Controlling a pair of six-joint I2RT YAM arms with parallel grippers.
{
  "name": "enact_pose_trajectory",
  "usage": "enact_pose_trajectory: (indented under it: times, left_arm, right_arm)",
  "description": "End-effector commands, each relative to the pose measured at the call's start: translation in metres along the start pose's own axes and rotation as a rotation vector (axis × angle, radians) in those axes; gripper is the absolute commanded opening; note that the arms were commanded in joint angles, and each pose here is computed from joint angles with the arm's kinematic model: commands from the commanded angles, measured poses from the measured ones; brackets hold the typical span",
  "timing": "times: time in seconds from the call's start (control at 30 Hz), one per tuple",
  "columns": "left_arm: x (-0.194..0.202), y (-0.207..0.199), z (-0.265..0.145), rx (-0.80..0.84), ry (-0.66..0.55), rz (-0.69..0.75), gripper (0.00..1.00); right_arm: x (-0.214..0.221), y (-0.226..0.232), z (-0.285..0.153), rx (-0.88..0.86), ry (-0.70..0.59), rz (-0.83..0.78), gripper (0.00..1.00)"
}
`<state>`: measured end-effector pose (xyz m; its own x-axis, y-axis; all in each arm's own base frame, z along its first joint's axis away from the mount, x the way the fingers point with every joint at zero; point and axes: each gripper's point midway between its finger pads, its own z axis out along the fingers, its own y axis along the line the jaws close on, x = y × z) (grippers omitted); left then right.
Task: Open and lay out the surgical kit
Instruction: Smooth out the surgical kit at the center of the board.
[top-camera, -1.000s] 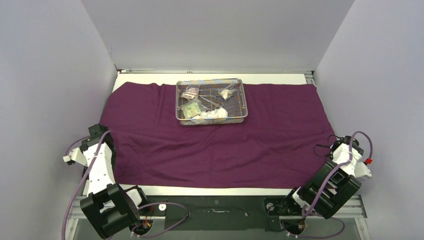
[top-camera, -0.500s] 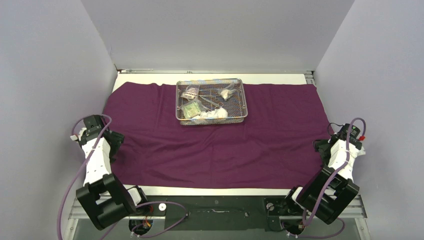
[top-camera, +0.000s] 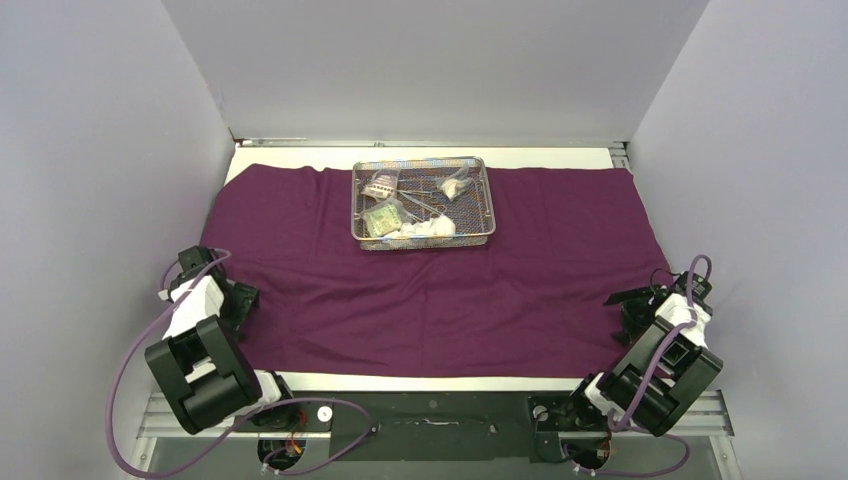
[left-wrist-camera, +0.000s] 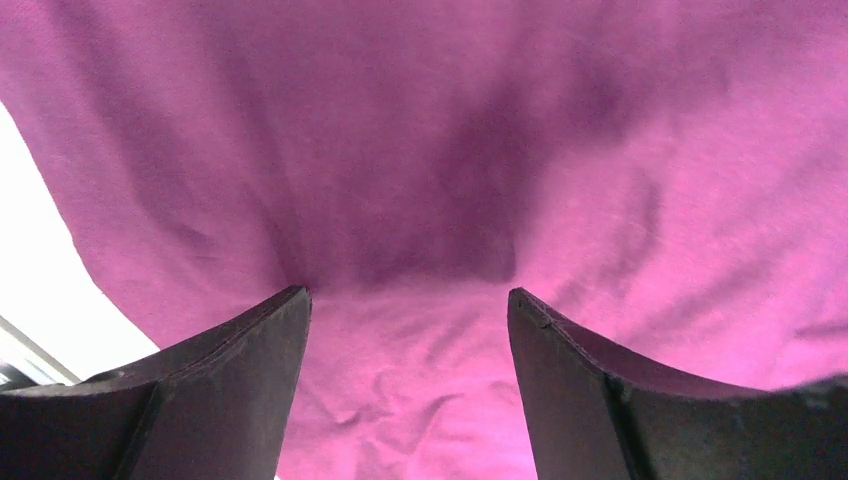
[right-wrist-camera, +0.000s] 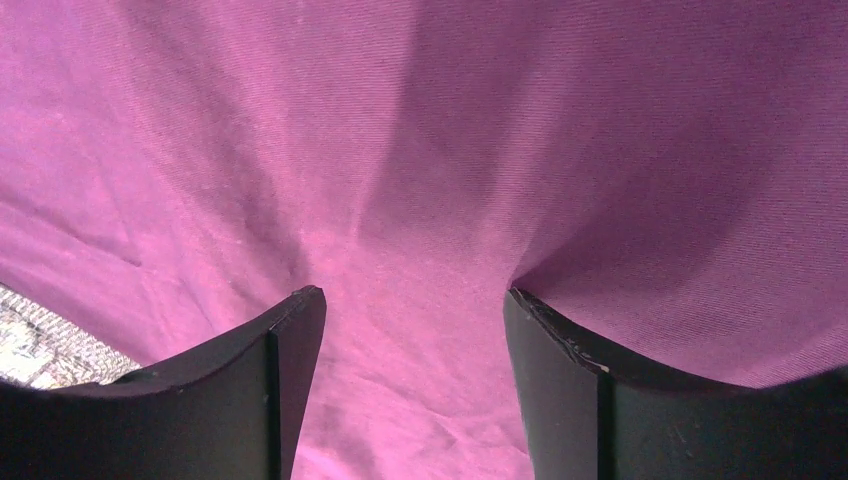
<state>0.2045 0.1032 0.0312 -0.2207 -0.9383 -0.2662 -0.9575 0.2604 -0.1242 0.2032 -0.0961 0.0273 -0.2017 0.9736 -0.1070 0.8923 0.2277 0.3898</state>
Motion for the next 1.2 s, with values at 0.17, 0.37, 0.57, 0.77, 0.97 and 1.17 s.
enact_pose_trajectory:
  times: [0.17, 0.37, 0.57, 0.77, 0.97, 1.17]
  left_arm:
    - [-0.012, 0.041, 0.006, -0.197, -0.078, -0.105, 0.70]
    - [-0.012, 0.059, 0.000, -0.291, -0.103, -0.143, 0.70]
    - [0.000, 0.073, -0.002, -0.373, -0.075, -0.203, 0.69]
    - [0.017, 0.094, 0.000, -0.491, -0.037, -0.260, 0.63]
    - [0.020, 0.107, -0.009, -0.527, -0.086, -0.319, 0.61]
    - [-0.006, 0.111, -0.040, -0.527, -0.237, -0.381, 0.55]
  right_arm:
    - [-0.025, -0.039, -0.007, 0.226, -0.094, 0.032, 0.63]
    - [-0.029, -0.069, -0.007, 0.367, -0.107, 0.075, 0.63]
    - [-0.036, -0.088, -0.014, 0.466, -0.135, 0.131, 0.62]
    - [-0.041, -0.099, -0.017, 0.536, -0.151, 0.157, 0.61]
    - [-0.047, -0.102, -0.021, 0.575, -0.166, 0.169, 0.61]
    - [-0.051, -0.100, -0.027, 0.592, -0.175, 0.188, 0.60]
